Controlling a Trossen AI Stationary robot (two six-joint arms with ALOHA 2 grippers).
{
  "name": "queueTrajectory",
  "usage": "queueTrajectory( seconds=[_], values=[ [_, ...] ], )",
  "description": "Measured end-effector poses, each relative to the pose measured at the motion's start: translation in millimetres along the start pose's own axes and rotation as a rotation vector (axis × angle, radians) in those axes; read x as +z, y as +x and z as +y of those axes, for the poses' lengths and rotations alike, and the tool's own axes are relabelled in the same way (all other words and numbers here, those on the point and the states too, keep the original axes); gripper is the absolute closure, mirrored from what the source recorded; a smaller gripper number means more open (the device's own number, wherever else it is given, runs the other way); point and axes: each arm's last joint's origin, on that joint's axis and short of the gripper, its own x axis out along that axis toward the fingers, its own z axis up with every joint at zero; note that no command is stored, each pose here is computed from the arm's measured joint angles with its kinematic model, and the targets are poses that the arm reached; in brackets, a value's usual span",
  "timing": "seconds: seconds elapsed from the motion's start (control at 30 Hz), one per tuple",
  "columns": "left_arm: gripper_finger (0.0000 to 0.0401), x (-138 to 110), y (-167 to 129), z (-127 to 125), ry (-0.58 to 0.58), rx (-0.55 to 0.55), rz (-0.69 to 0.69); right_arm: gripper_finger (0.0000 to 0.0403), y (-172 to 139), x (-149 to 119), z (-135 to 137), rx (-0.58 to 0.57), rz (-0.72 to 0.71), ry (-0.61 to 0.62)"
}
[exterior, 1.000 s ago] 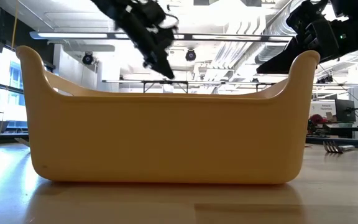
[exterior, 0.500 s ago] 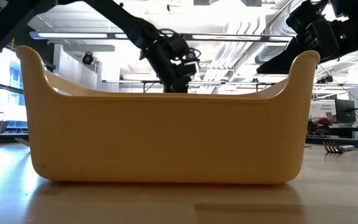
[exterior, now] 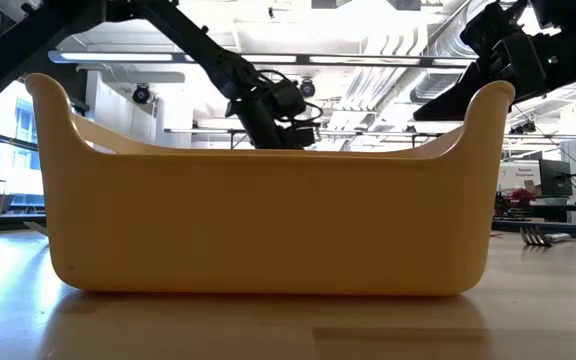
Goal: Sort silverware by color (type)
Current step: Put the black fork into the green bin, then put the white fork into the yellow bin
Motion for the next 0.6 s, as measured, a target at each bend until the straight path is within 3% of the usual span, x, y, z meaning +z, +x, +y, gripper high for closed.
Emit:
queueTrajectory(
  seconds=[0.27,0.6],
  values=[
    [0.0361,0,-9,-2,0.010,0.024,0.033,0.0403,0,-2,0,0.000,0.022,-0.010],
    [0.0390,-1,-44,-10,0.050,0.094,0.048,0.0403,0,-6,0,-0.003,0.063,0.001]
  ],
)
